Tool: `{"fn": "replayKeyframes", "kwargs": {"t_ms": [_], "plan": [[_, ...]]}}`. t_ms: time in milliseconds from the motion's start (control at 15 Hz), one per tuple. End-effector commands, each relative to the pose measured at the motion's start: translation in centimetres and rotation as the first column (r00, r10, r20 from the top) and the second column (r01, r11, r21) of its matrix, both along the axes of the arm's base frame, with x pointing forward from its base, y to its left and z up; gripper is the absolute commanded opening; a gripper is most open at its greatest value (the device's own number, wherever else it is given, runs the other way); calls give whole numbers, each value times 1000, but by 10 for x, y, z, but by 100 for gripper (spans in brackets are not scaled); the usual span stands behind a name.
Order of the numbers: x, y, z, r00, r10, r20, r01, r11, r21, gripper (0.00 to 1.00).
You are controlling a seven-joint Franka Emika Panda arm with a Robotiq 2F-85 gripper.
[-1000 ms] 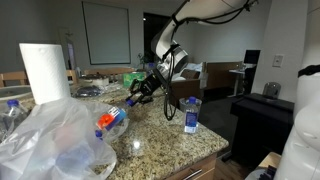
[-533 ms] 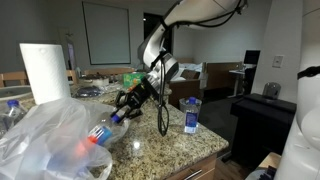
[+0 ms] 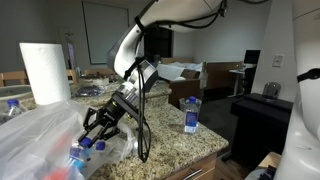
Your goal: Pick up the bottles on the counter and put them in the plastic bag
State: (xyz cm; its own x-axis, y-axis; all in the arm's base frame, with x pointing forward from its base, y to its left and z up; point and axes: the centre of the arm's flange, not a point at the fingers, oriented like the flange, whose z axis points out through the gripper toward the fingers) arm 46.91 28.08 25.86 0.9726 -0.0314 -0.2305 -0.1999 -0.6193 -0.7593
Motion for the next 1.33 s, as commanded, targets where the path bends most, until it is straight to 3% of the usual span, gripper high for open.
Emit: {"fn": "replayKeyframes", "kwargs": {"t_ms": [0, 600, 667, 733, 1133, 1267], "plan": [[11, -12, -10, 997, -71, 22, 72, 996, -53, 9], [55, -64, -2, 959, -237, 153, 261, 952, -161, 9], [55, -66, 0, 957, -242, 160, 267, 950, -161, 46], [56, -68, 0, 955, -246, 163, 271, 949, -159, 59], [65, -80, 9, 949, -241, 202, 278, 944, -178, 96], [75, -95, 12, 940, -242, 242, 294, 932, -212, 100]]}}
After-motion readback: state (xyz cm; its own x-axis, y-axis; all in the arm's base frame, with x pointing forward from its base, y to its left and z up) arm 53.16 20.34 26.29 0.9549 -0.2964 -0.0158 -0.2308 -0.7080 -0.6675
